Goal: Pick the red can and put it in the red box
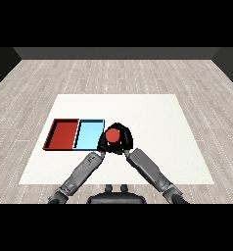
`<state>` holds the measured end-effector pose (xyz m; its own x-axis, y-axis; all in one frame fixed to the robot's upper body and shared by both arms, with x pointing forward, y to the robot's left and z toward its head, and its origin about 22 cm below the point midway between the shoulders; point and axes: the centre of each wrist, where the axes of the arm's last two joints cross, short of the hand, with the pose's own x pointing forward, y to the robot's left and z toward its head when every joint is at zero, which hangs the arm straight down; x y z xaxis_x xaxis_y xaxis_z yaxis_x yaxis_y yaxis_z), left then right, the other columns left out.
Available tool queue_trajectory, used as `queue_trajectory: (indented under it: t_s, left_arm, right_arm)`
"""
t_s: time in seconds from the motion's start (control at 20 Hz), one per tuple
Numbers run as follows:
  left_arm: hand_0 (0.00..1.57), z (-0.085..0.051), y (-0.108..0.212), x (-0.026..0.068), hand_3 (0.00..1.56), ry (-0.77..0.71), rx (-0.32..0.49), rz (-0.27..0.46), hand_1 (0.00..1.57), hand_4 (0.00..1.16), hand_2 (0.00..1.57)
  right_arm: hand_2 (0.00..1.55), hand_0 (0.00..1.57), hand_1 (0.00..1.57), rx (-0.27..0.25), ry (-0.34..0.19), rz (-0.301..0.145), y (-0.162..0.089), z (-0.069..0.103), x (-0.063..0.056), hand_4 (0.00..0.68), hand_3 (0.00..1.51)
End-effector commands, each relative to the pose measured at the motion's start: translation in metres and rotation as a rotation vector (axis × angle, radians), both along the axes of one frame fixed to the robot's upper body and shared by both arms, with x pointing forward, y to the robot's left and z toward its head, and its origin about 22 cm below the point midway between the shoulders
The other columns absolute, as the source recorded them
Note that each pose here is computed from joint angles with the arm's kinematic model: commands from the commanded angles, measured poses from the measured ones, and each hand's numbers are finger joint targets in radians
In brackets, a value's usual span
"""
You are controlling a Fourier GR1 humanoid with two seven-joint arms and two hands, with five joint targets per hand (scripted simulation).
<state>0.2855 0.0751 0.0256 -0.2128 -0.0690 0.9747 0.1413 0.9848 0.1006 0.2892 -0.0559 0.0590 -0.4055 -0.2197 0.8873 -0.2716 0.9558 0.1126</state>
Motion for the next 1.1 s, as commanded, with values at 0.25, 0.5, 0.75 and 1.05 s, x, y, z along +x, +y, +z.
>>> queue_trajectory:
  t_s: [0.25, 0.5, 0.75, 1.05]
  left_arm:
    - [1.57, 0.011, -0.023, -0.0054, 1.42, -0.026, -0.055, 0.002, 1.57, 0.88, 1.53]
    - [1.57, 0.023, -0.023, 0.0105, 1.49, -0.038, -0.084, -0.014, 1.57, 1.12, 1.56]
    - [1.57, 0.006, -0.018, 0.0007, 1.49, -0.040, -0.075, -0.002, 1.57, 1.14, 1.57]
    - [1.57, 0.016, -0.020, -0.0015, 1.49, -0.074, -0.064, 0.013, 1.57, 1.15, 1.57]
  right_arm:
    - [1.46, 1.52, 1.52, 0.031, -0.022, 0.011, 0.010, -0.007, 0.003, 0.549, 1.40]
    - [1.26, 1.25, 1.25, 0.083, 0.029, 0.092, 0.011, 0.005, -0.015, 0.000, 1.20]
    - [0.00, 0.00, 0.00, 0.037, -0.016, 0.088, -0.002, 0.006, -0.004, 0.000, 0.00]
    - [0.00, 0.00, 0.00, 0.018, -0.051, 0.047, -0.019, 0.020, -0.005, 0.000, 0.00]
